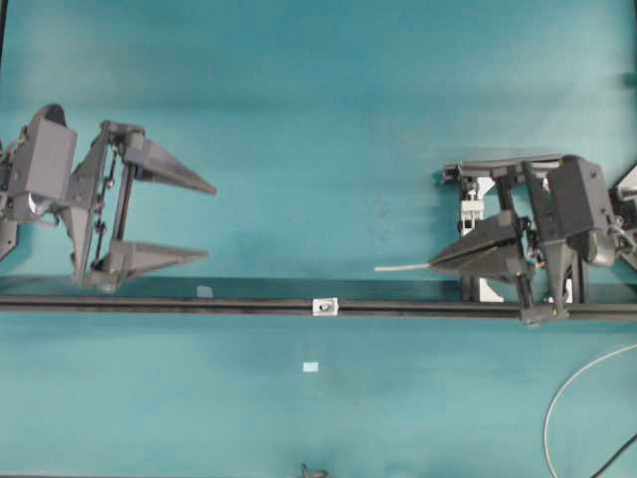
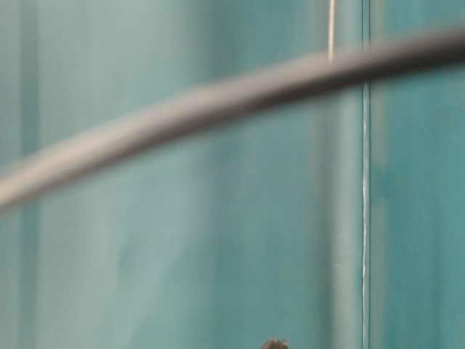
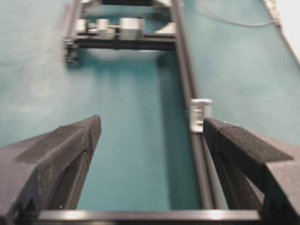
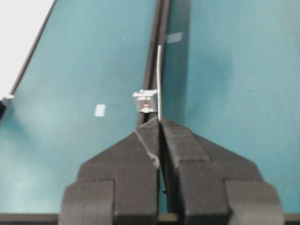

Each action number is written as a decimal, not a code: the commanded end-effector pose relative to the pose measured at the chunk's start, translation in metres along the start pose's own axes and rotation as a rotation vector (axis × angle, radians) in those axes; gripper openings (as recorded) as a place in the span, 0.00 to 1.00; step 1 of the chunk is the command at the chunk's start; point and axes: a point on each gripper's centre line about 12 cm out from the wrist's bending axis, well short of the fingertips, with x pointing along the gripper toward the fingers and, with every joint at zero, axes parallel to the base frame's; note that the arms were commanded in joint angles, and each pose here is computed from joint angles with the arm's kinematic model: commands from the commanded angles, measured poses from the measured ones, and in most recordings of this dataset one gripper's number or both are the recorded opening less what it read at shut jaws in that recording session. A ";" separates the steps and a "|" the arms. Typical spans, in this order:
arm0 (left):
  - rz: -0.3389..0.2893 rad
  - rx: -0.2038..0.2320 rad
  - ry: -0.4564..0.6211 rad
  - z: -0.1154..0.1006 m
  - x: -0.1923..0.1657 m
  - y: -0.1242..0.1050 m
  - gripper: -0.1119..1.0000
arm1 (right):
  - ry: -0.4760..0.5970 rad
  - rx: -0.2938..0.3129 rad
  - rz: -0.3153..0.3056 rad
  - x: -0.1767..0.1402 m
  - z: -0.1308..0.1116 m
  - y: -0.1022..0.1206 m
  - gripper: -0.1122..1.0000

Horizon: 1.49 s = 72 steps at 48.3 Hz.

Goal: Insert the wire through the hole in the metal fitting marked with a red label.
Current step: 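Lift the wire with the right gripper and swing it toward the rail, then lower the wire tip along the rail toward the white bracket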

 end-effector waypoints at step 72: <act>-0.124 -0.062 -0.080 -0.099 0.062 -0.041 0.68 | -0.057 -0.019 -0.210 0.033 -0.086 0.028 0.09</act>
